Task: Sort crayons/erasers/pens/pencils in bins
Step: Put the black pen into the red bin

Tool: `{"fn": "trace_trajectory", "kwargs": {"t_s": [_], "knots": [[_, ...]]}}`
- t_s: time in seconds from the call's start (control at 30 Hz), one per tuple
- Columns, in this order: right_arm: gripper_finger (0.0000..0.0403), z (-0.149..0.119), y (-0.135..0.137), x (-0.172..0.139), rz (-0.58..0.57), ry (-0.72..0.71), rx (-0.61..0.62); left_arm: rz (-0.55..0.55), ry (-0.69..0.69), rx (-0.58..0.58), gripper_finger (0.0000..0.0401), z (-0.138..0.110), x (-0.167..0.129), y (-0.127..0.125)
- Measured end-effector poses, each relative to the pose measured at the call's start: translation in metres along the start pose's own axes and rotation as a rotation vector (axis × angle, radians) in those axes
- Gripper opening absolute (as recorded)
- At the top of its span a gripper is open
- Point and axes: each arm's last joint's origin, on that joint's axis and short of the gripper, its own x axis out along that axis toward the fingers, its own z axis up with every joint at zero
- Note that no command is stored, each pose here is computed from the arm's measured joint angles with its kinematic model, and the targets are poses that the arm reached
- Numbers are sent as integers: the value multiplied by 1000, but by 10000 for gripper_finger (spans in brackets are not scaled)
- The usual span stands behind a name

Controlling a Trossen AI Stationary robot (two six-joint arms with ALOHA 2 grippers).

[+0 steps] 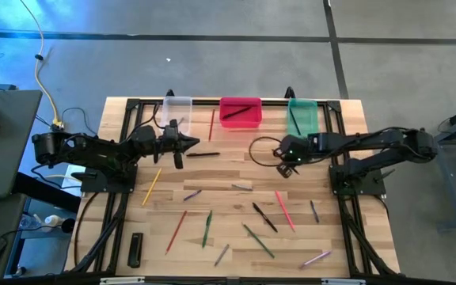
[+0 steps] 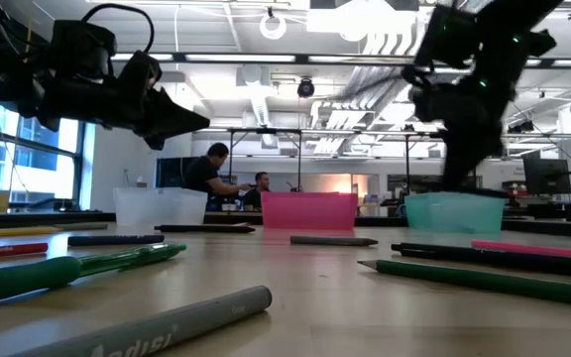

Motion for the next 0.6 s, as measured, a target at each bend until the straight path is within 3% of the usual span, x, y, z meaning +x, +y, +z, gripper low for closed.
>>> {"fn": "trace_trajectory", "kwargs": {"t_s": [0.17,0.33,0.6], "knots": [[13,27,8,-9,83,-206,-59,11,-1,-26,0,0,0,2],[14,59,-2,-13,3,-316,-23,19,-2,-30,0,0,-1,3],[14,146,-22,-3,-91,-351,-205,70,-8,-30,0,0,-1,5]]}}
